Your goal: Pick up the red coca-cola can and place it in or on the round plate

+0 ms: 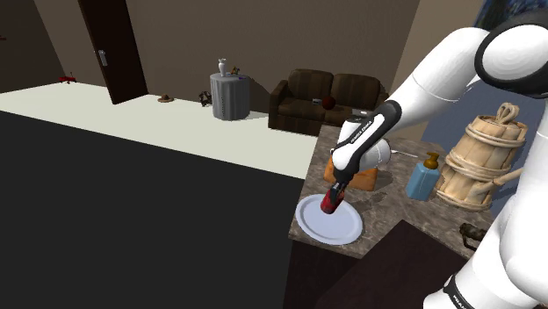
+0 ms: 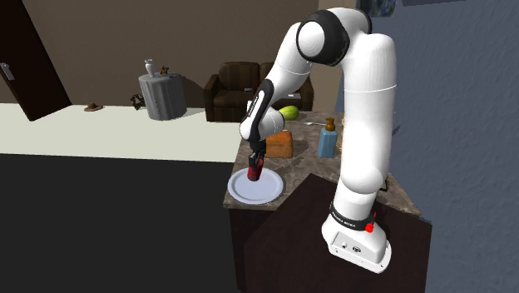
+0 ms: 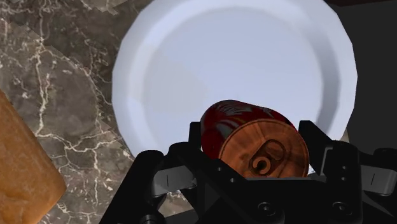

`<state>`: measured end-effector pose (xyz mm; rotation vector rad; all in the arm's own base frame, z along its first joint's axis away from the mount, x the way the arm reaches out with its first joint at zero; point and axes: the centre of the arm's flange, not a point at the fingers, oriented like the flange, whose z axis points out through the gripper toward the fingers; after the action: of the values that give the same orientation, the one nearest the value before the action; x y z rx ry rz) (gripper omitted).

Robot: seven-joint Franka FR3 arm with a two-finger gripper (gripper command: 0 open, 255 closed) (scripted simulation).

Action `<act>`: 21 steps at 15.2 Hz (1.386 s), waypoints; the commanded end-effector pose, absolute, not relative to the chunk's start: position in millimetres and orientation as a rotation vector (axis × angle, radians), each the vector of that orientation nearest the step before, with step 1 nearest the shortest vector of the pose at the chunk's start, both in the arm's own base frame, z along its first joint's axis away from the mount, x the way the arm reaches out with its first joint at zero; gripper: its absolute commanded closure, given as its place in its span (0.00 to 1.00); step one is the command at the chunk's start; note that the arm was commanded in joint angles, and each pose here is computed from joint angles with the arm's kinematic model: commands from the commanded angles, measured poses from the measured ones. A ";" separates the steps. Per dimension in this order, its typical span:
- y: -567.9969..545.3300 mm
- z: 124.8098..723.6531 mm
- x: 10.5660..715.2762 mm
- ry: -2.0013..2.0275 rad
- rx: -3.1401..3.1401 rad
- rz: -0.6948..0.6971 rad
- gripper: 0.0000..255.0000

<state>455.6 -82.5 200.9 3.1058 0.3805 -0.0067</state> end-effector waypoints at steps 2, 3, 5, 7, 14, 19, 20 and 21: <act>-82.9 186.0 455.7 0.380 3.105 -0.005 1.00; -82.9 180.7 455.7 0.380 3.105 -0.005 1.00; -82.9 174.0 455.7 0.380 3.105 -0.005 1.00; -82.9 174.0 455.7 0.380 3.105 -0.005 1.00; -82.9 174.0 455.7 0.380 3.105 -0.005 0.00; -82.7 187.2 455.7 0.380 3.105 -0.005 0.00; -82.5 200.4 455.8 0.380 3.105 -0.005 0.00; -82.4 213.6 455.8 0.380 3.105 -0.005 0.00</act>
<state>457.2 -81.8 198.7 3.1056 0.3803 -0.0036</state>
